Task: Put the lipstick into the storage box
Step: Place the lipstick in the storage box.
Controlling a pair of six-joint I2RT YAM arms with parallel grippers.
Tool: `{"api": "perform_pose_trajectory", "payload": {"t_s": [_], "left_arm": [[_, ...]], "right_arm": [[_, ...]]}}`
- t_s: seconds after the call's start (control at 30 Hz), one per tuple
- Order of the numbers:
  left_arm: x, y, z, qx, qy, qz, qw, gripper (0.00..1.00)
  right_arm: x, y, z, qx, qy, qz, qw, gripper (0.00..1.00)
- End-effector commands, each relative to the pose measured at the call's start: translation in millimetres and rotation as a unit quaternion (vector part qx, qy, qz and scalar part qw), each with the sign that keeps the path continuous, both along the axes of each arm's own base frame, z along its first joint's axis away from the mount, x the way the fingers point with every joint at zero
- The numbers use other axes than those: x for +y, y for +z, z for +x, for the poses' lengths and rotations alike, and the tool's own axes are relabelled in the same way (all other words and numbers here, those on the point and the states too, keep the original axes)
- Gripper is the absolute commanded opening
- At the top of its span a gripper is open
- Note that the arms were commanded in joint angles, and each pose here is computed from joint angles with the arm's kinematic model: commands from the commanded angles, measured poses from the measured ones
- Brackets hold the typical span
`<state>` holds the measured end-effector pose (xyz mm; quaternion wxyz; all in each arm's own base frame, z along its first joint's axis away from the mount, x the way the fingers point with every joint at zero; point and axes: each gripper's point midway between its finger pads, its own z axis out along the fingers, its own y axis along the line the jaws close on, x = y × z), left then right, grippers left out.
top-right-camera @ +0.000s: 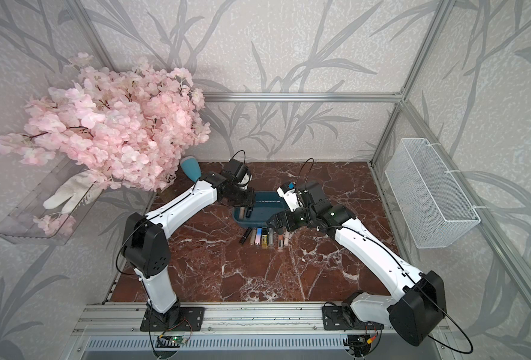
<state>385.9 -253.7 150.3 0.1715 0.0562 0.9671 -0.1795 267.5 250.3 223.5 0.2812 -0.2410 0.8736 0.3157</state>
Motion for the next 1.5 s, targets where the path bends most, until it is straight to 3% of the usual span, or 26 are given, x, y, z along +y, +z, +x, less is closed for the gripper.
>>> {"api": "perform_pose_trajectory", "payload": {"t_s": [0.0,0.87,1.47], "left_arm": [[-5,-3,6,0.003,-0.009,0.012,1.000,0.11],[-9,-84,32,0.052,-0.017,0.076,0.996,0.11],[3,-108,34,0.066,-0.013,0.109,0.992,0.10]], "right_arm": [[-1,5,5,-0.008,0.008,-0.008,1.000,0.99],[9,-2,30,0.016,0.034,0.004,0.999,0.99],[9,0,29,0.021,0.030,0.009,0.999,0.99]]}}
